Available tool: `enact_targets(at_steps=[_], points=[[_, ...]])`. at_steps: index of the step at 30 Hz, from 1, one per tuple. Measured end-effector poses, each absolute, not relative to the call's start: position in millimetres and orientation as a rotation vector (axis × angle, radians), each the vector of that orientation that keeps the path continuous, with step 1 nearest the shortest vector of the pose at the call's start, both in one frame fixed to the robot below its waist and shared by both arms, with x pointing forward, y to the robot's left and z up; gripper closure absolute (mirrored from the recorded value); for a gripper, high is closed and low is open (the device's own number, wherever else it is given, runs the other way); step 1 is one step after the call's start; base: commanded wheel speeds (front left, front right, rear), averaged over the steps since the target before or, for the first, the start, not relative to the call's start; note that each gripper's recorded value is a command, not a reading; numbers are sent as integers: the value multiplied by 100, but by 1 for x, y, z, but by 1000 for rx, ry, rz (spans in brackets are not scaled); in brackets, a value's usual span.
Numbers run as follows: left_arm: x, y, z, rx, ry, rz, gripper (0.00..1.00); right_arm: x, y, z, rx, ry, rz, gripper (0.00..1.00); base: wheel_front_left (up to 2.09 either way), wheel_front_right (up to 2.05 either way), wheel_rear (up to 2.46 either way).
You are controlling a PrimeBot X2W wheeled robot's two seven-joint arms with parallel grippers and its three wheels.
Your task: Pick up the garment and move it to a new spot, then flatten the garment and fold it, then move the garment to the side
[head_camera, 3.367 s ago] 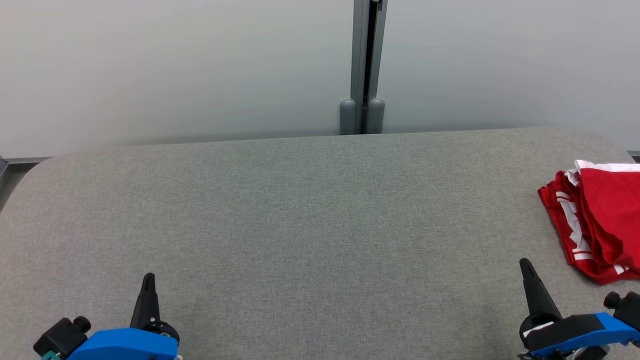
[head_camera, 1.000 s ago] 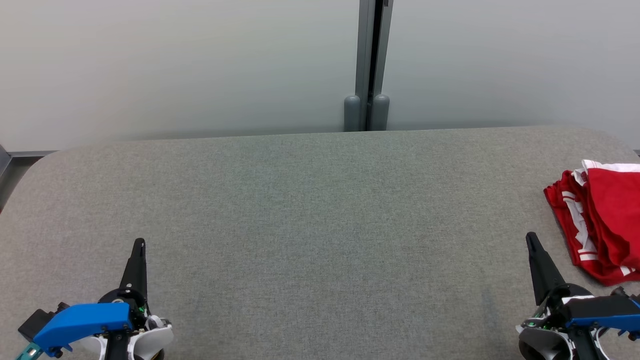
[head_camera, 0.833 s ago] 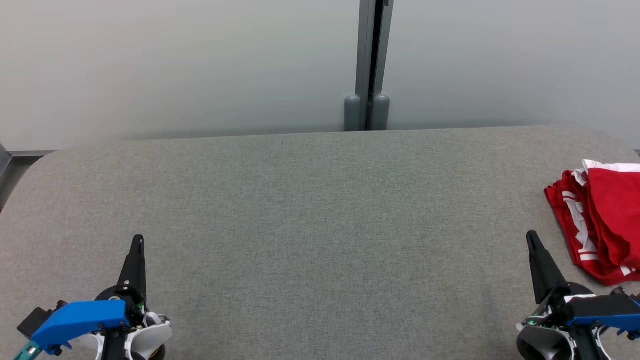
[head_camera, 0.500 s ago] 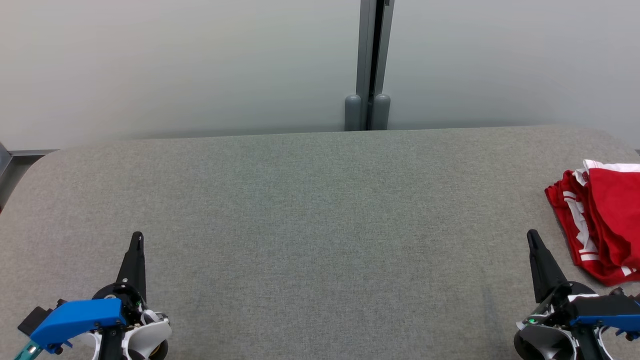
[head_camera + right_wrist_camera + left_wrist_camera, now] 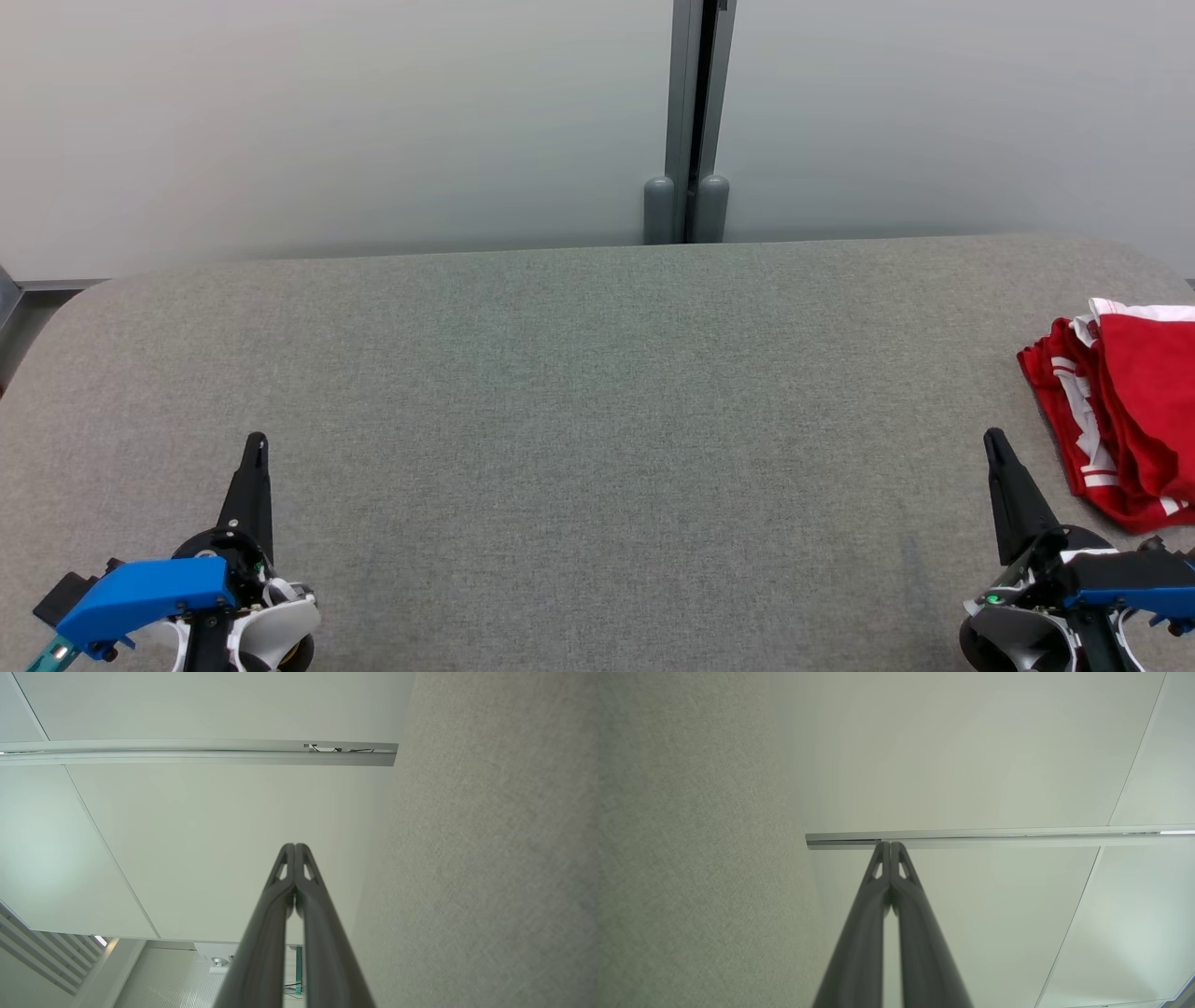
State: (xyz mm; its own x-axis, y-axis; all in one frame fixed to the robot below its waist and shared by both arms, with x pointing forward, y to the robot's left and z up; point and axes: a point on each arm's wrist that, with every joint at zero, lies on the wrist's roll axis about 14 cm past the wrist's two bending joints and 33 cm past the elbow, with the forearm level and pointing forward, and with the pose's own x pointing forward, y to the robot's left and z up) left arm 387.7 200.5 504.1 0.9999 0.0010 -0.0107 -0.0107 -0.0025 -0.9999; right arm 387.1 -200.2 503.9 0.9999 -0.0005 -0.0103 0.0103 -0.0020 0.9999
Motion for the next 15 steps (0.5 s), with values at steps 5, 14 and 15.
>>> enact_targets(at_steps=[5, 14, 15], points=[[388, 200, 504, -1573, 8, 9, 100, 387, -200, 504, 1573, 7, -8, 100, 0, 0, 0], [388, 200, 504, -1573, 8, 9, 100, 387, -200, 504, 1573, 7, -8, 100, 0, 0, 0], [388, 200, 504, -1573, 8, 9, 100, 387, -200, 504, 1573, 7, -7, 100, 0, 0, 0]])
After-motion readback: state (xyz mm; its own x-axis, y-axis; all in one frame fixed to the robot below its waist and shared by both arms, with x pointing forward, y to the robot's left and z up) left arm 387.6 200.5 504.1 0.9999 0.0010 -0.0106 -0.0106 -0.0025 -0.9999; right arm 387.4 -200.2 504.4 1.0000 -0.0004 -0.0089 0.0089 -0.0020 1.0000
